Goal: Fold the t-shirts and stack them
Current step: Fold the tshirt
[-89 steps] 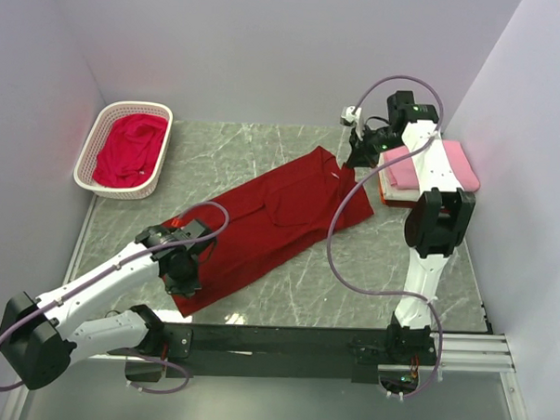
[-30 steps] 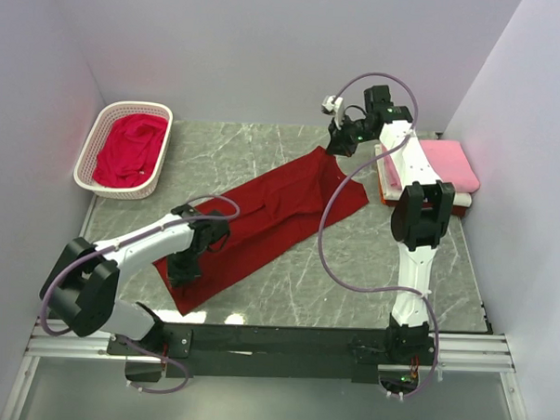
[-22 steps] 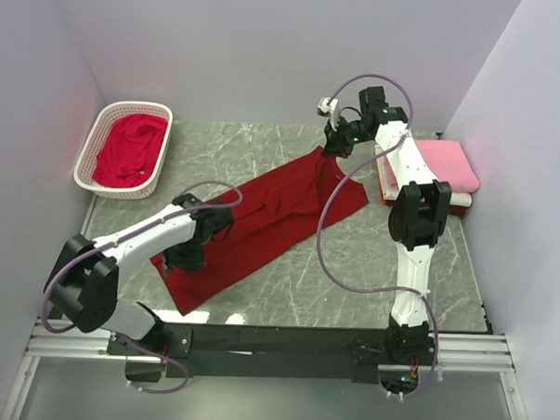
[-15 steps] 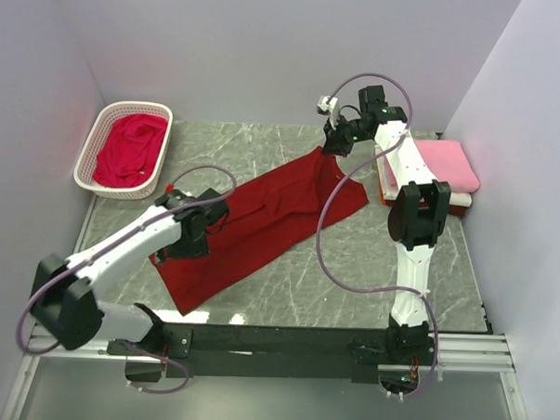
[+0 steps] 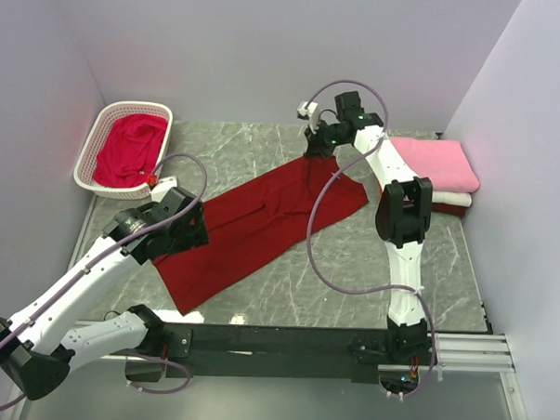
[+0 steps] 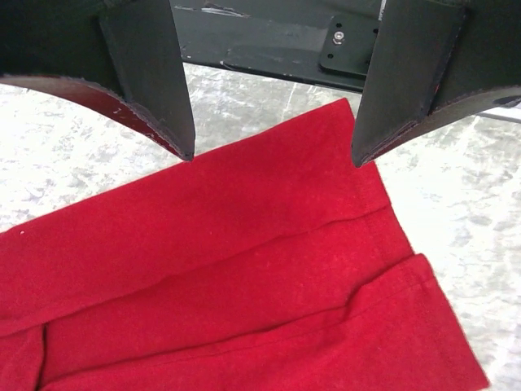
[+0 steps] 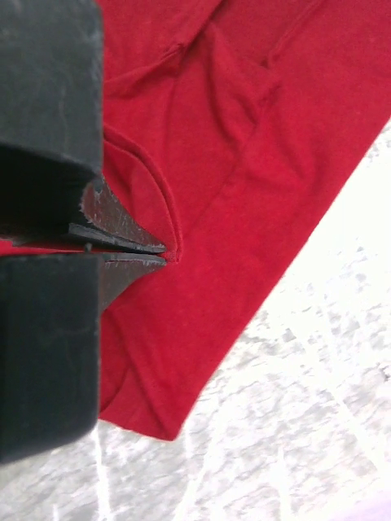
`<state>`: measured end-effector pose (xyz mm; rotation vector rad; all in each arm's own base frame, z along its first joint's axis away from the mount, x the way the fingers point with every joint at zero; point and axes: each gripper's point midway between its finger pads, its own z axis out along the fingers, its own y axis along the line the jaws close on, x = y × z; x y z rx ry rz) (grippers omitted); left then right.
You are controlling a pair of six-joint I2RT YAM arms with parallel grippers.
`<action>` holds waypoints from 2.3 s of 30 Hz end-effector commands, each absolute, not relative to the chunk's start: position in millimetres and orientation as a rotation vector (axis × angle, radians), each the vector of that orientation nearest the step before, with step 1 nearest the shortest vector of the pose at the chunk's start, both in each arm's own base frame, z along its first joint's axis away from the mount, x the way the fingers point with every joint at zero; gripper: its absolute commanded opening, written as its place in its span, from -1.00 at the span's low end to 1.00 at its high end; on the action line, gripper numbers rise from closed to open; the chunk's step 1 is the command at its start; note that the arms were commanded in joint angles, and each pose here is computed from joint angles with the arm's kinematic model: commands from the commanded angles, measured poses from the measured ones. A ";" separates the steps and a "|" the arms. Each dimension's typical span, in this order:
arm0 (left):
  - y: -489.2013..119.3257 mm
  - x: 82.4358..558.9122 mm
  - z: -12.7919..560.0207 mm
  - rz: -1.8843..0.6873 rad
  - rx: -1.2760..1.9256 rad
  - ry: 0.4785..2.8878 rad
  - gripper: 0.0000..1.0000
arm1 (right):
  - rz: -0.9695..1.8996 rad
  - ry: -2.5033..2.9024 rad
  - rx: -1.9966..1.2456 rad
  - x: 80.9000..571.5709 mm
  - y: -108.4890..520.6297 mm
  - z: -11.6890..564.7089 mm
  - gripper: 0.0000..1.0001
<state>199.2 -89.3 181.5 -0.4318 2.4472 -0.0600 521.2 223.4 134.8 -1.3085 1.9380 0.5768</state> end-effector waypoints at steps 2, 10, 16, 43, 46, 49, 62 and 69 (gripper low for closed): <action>-98.4 202.4 176.9 -0.107 -0.387 2.455 0.66 | 0.488 1.867 -1.289 540.5 242.4 154.6 -1.00; -103.5 202.7 171.8 -0.138 -0.367 2.462 0.66 | 0.451 1.871 -1.304 544.7 253.3 143.0 -1.00; -103.5 201.7 170.4 -0.146 -0.365 2.458 0.66 | 0.447 1.874 -1.308 545.1 261.0 137.0 -1.00; -116.9 200.2 150.9 -0.199 -0.328 2.512 0.65 | 0.366 1.860 -1.317 551.3 293.9 121.4 -0.82; -118.1 201.7 154.2 -0.209 -0.323 2.504 0.65 | 0.319 1.889 -1.253 558.8 297.3 117.4 -0.23; -118.4 203.2 159.9 -0.224 -0.322 2.482 0.65 | 0.289 1.915 -1.085 574.2 292.8 136.0 -0.03; -136.1 218.3 187.9 -0.387 -0.215 2.337 0.65 | 0.721 2.240 -0.854 462.6 194.8 153.7 0.02; -144.6 219.0 179.6 -0.413 -0.164 2.359 0.64 | 0.886 2.381 -0.730 423.3 195.2 121.5 0.02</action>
